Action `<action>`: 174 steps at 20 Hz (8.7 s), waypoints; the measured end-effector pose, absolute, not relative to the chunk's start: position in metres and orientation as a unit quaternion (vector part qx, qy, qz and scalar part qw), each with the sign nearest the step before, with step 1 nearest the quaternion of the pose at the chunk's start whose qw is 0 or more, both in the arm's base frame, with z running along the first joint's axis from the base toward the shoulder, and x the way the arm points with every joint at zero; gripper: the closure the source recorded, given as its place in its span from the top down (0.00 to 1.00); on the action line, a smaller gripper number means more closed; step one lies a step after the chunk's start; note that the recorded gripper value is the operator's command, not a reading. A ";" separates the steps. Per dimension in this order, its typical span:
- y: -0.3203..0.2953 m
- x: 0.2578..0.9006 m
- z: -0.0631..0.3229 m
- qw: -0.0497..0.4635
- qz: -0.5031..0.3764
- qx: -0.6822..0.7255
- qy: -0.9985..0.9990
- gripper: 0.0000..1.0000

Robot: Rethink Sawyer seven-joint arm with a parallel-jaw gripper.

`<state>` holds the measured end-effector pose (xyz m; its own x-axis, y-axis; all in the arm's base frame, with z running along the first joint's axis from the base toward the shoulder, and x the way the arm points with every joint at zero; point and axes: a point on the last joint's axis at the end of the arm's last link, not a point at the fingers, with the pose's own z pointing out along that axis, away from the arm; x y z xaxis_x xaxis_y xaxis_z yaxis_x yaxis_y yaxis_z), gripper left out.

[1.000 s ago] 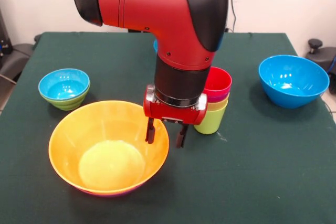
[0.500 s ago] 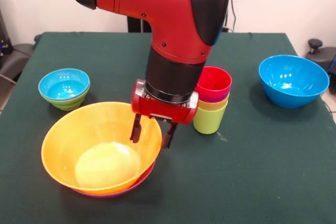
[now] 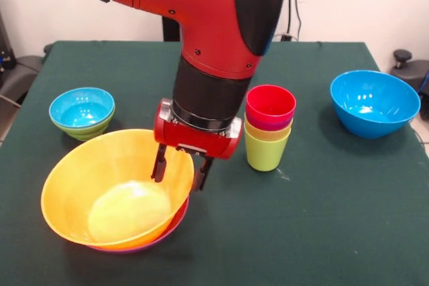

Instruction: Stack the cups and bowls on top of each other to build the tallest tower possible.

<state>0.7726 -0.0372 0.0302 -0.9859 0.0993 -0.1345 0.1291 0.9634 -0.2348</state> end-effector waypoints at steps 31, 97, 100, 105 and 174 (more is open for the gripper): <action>-0.035 0.767 0.007 0.039 -0.091 0.101 0.990 0.00; 0.079 0.736 0.221 -0.022 -0.120 0.172 0.978 0.00; 0.083 0.729 0.227 -0.029 -0.123 0.180 0.976 0.00; 0.083 0.725 0.229 -0.036 -0.125 0.187 0.974 0.00; 0.182 0.694 0.138 -0.065 -0.155 0.274 0.947 0.00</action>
<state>0.6943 0.1824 0.1380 -0.8418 0.5384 0.0382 0.4982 0.8023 -0.3288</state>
